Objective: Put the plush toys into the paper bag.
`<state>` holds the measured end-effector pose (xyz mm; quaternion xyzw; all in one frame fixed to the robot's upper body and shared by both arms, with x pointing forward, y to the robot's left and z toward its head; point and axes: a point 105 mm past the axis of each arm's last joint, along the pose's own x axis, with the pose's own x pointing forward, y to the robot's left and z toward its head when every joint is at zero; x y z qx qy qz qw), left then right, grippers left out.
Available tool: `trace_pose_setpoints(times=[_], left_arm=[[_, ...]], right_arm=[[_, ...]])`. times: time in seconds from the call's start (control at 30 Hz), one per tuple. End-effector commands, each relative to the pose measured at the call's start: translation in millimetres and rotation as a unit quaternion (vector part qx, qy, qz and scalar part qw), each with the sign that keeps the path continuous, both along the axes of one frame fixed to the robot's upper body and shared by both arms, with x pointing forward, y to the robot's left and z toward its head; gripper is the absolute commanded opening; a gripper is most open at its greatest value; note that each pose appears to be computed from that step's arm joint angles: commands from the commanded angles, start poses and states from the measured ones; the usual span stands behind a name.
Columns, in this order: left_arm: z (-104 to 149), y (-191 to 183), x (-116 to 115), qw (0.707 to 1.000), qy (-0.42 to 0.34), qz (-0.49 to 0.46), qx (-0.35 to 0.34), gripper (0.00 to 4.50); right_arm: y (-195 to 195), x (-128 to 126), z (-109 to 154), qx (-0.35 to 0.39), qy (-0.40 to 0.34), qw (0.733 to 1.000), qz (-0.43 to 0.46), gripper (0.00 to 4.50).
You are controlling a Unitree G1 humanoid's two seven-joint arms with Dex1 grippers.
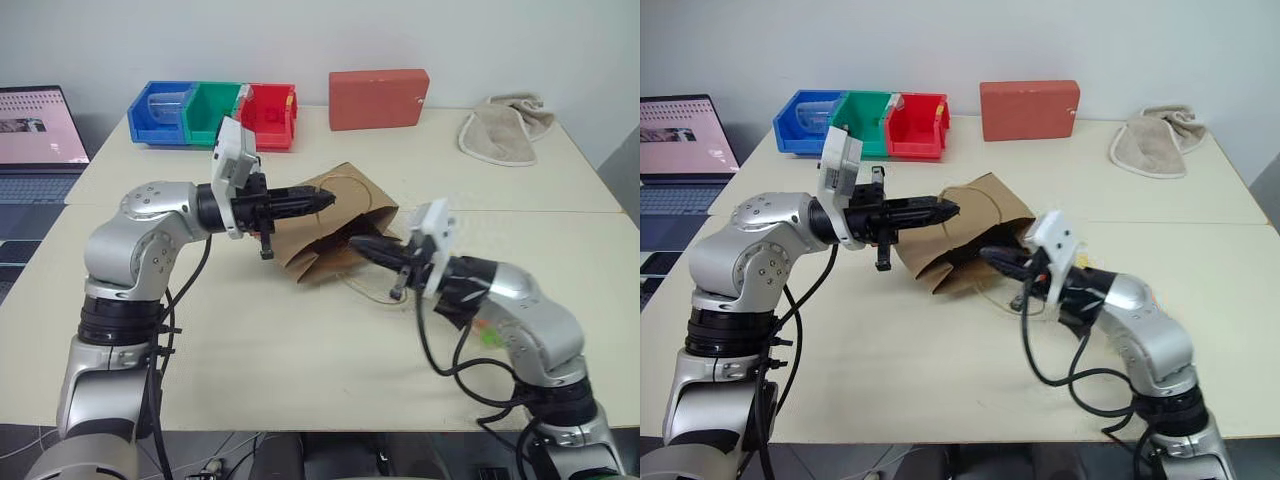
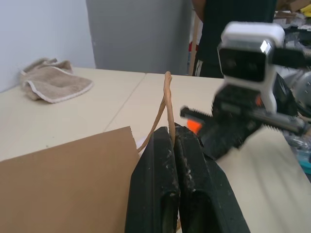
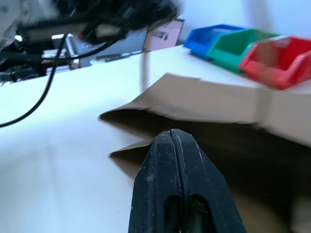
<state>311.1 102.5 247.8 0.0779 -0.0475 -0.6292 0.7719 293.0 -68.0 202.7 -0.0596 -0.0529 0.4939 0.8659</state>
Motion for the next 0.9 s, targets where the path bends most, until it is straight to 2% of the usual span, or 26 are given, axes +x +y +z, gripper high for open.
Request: trace_pose_setpoints(times=[0.03,0.17,0.27,0.37,0.6,0.67,0.77,0.9], left_arm=[[2,-8,-9,1.000,-0.012,-0.020,0.001,0.00],[-2,-8,-12,1.000,-0.008,-0.018,0.003,0.00],[-3,-4,-12,1.000,-0.008,-0.009,0.005,0.00],[1,2,-10,1.000,-0.010,0.003,-0.001,0.00],[5,10,-10,1.000,-0.018,0.015,0.004,0.00],[6,10,-10,1.000,-0.019,0.014,0.005,0.00],[5,9,-11,1.000,-0.020,0.013,0.005,0.00],[4,11,-13,1.000,-0.021,0.017,0.007,0.00]], right_arm=[[-16,0,20,0.017,-0.028,0.999,-0.009,0.60],[-53,9,11,-0.062,-0.043,0.995,-0.070,2.00],[-79,5,-13,-0.176,-0.031,0.981,-0.074,3.03],[-94,5,-35,-0.246,-0.016,0.965,-0.084,3.03],[-104,26,-73,-0.324,-0.008,0.939,-0.113,3.03],[-105,32,-79,-0.354,-0.025,0.928,-0.112,3.03],[-107,43,-80,-0.362,-0.045,0.922,-0.131,2.45],[-109,48,-75,-0.361,-0.055,0.921,-0.134,1.01]])
